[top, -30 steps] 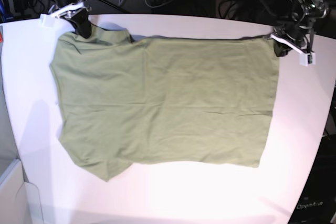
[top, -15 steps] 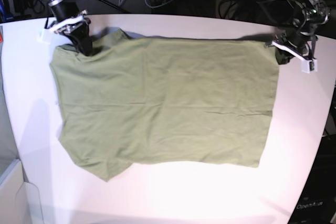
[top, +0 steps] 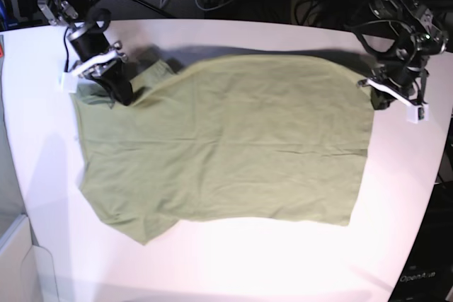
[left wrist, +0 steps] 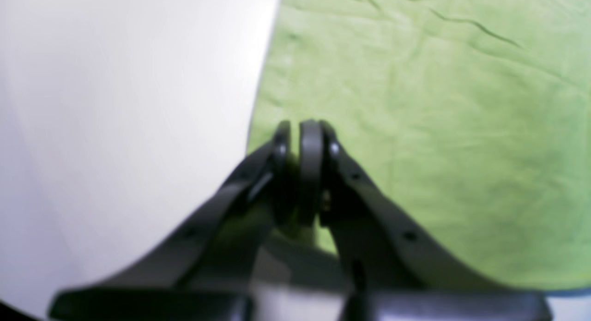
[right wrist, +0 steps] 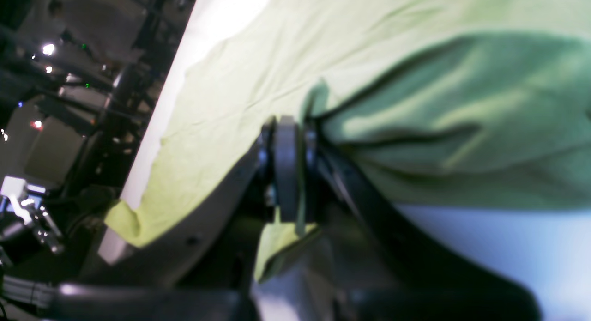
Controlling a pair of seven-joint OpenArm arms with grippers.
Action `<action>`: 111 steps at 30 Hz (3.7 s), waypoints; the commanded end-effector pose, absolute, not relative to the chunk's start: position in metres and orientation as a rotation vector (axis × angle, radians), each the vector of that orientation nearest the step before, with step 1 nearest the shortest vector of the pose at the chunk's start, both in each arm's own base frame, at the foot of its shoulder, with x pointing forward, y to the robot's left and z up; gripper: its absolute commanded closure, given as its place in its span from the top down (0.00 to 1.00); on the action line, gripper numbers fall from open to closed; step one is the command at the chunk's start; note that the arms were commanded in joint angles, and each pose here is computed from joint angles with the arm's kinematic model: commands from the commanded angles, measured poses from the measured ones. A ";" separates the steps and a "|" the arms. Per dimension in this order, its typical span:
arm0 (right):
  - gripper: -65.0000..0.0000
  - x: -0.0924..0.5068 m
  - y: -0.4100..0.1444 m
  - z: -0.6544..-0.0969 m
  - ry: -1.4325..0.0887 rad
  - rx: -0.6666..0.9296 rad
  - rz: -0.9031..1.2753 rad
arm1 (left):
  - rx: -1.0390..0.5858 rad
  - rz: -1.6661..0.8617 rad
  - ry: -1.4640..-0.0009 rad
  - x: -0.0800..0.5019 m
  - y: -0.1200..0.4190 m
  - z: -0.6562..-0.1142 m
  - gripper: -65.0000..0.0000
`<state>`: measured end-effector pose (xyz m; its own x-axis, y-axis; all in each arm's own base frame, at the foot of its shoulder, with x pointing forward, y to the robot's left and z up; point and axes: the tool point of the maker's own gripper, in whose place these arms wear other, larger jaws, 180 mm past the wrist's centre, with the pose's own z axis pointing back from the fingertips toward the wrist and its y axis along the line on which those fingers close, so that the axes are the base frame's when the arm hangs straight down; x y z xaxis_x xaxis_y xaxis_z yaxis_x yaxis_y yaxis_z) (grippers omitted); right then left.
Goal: Fold the T-shirt properly
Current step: 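Lift the shoulder edges slightly and pull them apart to tension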
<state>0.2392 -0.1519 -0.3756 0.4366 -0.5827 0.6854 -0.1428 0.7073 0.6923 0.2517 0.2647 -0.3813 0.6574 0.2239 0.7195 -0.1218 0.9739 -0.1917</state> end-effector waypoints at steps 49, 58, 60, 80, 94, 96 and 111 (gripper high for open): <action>0.02 0.280 -0.144 -0.358 -1.132 0.809 -0.236 | -0.262 0.249 -0.523 0.170 0.275 -0.444 0.57; 0.02 0.282 -0.143 -0.357 -1.135 0.812 -0.234 | -0.282 0.258 -0.487 0.164 0.271 -0.453 0.29; 0.02 0.282 -0.143 -0.357 -1.135 0.812 -0.234 | -0.293 0.269 -0.472 0.160 0.269 -0.458 0.21; 0.02 0.282 -0.143 -0.356 -1.136 0.812 -0.234 | -0.413 0.280 -0.493 0.194 0.263 -0.448 0.06; 0.02 0.283 -0.144 -0.355 -1.141 0.810 -0.234 | -0.530 0.276 -0.556 0.216 0.247 -0.428 0.06; 0.02 0.283 -0.144 -0.355 -1.141 0.810 -0.234 | -0.545 0.272 -0.555 0.217 0.245 -0.426 0.06; 0.02 0.299 -0.142 -0.347 -1.163 0.817 -0.211 | -0.603 0.331 -0.717 0.245 0.262 -0.396 0.06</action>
